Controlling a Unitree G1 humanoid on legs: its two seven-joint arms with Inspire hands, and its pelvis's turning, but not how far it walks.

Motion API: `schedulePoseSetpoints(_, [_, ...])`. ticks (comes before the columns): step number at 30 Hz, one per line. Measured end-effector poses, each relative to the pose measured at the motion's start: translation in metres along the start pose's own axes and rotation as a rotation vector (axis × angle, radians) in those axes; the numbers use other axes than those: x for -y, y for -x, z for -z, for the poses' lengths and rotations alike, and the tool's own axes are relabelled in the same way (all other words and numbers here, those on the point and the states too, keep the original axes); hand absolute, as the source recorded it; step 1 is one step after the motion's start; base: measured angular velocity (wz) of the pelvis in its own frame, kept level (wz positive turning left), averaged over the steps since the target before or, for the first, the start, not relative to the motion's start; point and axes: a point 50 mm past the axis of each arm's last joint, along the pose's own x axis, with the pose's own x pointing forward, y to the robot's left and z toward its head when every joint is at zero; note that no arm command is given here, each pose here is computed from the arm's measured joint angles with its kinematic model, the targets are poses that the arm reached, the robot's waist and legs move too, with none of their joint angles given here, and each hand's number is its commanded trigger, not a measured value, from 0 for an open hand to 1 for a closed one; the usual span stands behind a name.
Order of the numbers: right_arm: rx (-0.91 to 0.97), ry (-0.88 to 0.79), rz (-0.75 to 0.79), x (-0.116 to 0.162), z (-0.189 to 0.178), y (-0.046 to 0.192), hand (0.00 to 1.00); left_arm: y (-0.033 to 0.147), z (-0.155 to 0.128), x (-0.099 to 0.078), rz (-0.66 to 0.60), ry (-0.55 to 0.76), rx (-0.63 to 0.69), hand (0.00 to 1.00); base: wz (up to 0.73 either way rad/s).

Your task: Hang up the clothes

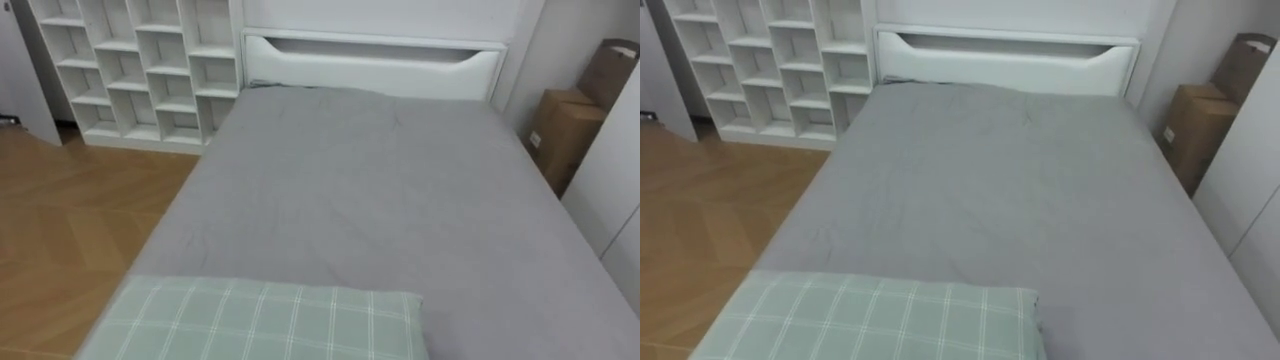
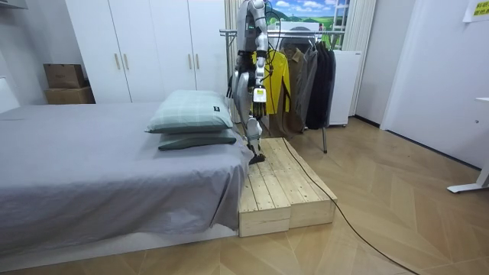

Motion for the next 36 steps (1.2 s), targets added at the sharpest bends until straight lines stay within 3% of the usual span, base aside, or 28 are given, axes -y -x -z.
schedulePoseSetpoints(36, [-0.032, -0.015, 0.001, 0.000, -0.001, -0.001, 0.00, 0.000, -0.012, 0.002, 0.073, -0.130, 0.008, 0.00, -0.01])
